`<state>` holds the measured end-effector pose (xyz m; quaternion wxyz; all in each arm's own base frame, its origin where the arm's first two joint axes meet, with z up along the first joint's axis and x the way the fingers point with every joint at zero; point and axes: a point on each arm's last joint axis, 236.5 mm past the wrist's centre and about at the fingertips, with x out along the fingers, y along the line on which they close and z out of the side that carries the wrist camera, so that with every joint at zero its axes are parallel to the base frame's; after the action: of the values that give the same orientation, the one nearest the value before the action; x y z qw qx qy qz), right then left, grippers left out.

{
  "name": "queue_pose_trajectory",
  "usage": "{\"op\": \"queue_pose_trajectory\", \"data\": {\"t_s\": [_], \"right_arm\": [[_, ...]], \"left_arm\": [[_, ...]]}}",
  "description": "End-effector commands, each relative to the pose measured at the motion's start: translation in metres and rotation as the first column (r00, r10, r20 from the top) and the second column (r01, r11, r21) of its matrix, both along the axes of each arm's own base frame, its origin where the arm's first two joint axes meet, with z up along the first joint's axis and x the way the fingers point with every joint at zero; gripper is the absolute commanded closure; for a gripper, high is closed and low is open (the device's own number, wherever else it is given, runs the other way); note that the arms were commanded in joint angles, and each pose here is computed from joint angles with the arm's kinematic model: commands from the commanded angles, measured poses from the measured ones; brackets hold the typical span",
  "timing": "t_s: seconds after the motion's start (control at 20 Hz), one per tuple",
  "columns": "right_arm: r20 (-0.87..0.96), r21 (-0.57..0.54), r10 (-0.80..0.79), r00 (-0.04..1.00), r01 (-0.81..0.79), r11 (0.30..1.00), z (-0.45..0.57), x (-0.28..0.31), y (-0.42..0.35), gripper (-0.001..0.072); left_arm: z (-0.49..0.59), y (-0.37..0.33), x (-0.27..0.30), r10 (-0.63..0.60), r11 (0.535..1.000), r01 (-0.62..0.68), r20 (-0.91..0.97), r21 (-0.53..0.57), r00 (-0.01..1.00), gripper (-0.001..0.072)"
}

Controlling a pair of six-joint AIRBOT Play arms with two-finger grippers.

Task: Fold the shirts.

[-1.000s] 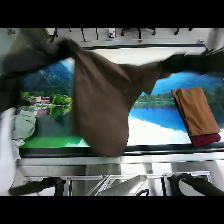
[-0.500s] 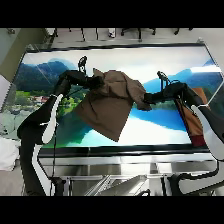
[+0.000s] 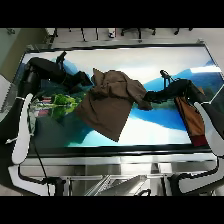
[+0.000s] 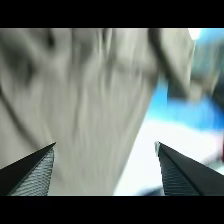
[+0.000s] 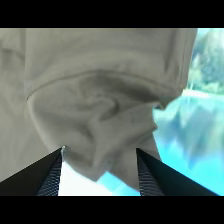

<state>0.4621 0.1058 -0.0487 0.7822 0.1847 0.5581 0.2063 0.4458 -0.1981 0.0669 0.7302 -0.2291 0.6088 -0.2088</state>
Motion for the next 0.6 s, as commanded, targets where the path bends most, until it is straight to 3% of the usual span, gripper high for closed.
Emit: {"op": "queue_pose_trajectory", "data": {"t_s": [0.0,0.15,0.2,0.25,0.3,0.45,0.55], "right_arm": [[-0.04,0.03,0.0,0.999,0.001,1.0,0.016,-0.005,-0.024,0.0208],[0.019,0.071,-0.104,0.994,0.102,0.992,0.034,0.032,-0.067,0.0209],[0.022,0.117,-0.124,0.992,0.121,0.986,0.039,0.043,-0.073,0.0241],[0.01,0.17,-0.126,0.992,0.122,0.978,0.041,0.051,-0.072,0.0335],[-0.01,0.198,-0.111,0.994,0.11,0.974,0.036,0.055,-0.069,0.0359],[-0.085,0.218,-0.067,0.994,0.084,0.972,0.002,0.059,-0.059,0.0356],[-0.141,0.229,-0.075,0.987,0.106,0.968,-0.021,0.059,-0.055,0.0308]], "left_arm": [[-0.038,-0.02,-0.087,-0.001,1.0,0.005,-0.175,0.019,0.985,0.0019],[-0.095,-0.058,-0.145,0.027,0.999,-0.018,-0.219,0.042,0.975,0.0019],[-0.109,-0.072,-0.16,0.027,0.999,-0.021,-0.222,0.03,0.975,0.0019],[-0.121,-0.085,-0.174,0.033,0.999,-0.031,-0.227,0.012,0.973,0.002],[-0.131,-0.096,-0.185,0.039,0.999,-0.039,-0.229,0.002,0.973,0.002],[-0.155,-0.103,-0.206,0.097,0.995,-0.094,-0.26,0.024,0.961,0.0019],[-0.162,-0.103,-0.215,0.111,0.994,-0.105,-0.279,0.036,0.954,0.002]]}}
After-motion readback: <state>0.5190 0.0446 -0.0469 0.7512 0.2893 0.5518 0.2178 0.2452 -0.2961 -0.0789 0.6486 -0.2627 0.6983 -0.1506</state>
